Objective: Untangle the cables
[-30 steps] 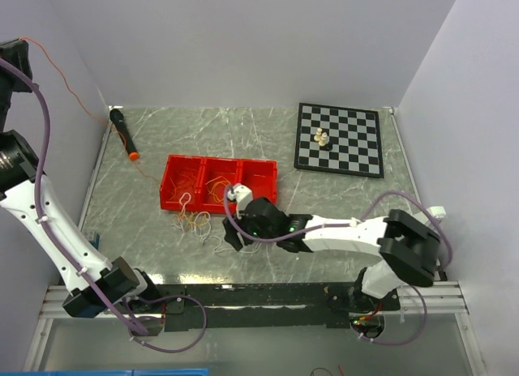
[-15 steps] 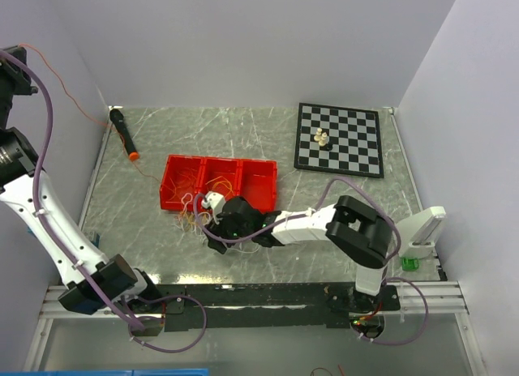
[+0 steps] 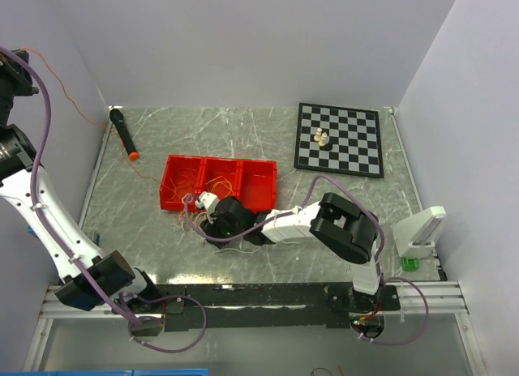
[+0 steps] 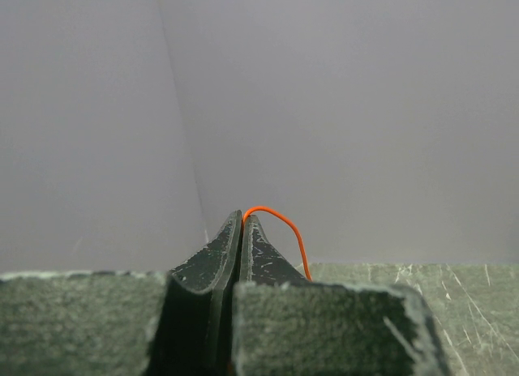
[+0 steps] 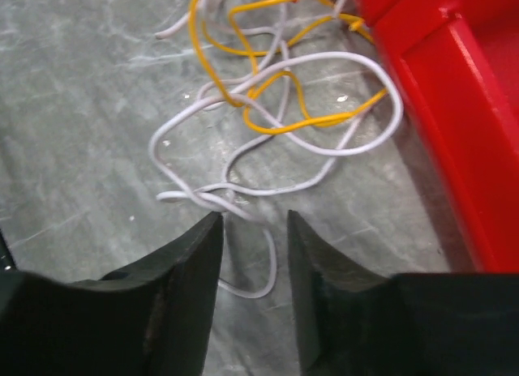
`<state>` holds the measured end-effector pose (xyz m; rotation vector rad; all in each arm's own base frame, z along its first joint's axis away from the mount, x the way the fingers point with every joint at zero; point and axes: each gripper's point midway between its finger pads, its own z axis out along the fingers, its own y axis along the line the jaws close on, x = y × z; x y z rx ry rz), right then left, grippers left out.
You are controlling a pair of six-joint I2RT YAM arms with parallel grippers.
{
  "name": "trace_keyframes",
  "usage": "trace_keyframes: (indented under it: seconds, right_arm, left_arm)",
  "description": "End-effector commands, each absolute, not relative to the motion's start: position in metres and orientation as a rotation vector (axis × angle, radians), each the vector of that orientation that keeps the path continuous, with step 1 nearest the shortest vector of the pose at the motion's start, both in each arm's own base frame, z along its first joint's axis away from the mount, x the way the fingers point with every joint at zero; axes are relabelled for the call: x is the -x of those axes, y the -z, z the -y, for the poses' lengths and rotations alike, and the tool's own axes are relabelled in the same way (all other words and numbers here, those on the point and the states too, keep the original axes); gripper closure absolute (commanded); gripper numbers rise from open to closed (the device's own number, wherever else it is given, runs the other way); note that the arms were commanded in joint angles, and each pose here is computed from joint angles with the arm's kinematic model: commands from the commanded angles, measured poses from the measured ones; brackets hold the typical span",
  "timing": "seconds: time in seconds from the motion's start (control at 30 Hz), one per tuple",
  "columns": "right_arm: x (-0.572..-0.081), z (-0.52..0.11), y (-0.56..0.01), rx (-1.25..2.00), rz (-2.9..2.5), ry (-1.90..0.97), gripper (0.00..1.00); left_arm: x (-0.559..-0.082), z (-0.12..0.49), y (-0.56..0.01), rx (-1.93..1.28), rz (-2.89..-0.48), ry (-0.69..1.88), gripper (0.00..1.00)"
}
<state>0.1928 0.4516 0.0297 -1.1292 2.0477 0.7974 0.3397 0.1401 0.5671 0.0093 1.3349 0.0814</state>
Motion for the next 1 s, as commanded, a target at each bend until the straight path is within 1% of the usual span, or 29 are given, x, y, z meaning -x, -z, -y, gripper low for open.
trace_keyframes:
  seconds: [0.0,0.03,0.13,0.2,0.23,0.27,0.43,0.63,0.97]
  right_arm:
    - [-0.202,-0.461,-0.033,1.087,-2.034,-0.791,0.61]
    - [-0.201,-0.459,-0.031,1.083,-2.046,-0.784,0.66]
    - [-0.198,-0.449,-0.029,1.068,-2.059,-0.756,0.75]
    - [-0.195,-0.438,-0.029,1.047,-2.072,-0.726,0.87]
    - [-0.196,-0.433,-0.031,1.028,-2.073,-0.713,0.97]
    - [-0.196,-0.427,-0.031,1.006,-2.08,-0.696,1.0]
    - [-0.194,-0.403,-0.036,0.934,-2.09,-0.671,1.0]
    - [-0.195,-0.368,-0.068,0.758,-2.082,-0.63,1.0]
    - [-0.232,-0.262,-0.182,0.34,-1.884,-0.353,1.0]
  left_arm:
    - [-0.333,-0.136,-0.581,-0.035,-1.302,-0.107,0.99]
    - [-0.334,-0.137,-0.581,-0.033,-1.302,-0.107,0.99]
    - [-0.333,-0.135,-0.583,-0.035,-1.297,-0.106,0.99]
    - [-0.332,-0.135,-0.584,-0.036,-1.294,-0.103,0.99]
    - [-0.331,-0.135,-0.585,-0.034,-1.292,-0.105,0.99]
    - [-0.331,-0.133,-0.586,-0.036,-1.291,-0.102,0.99]
    - [-0.329,-0.132,-0.587,-0.037,-1.288,-0.106,0.99]
    - [-0.332,-0.14,-0.587,-0.026,-1.295,-0.137,0.99]
    - [-0.325,-0.164,-0.582,0.027,-1.302,-0.291,0.99]
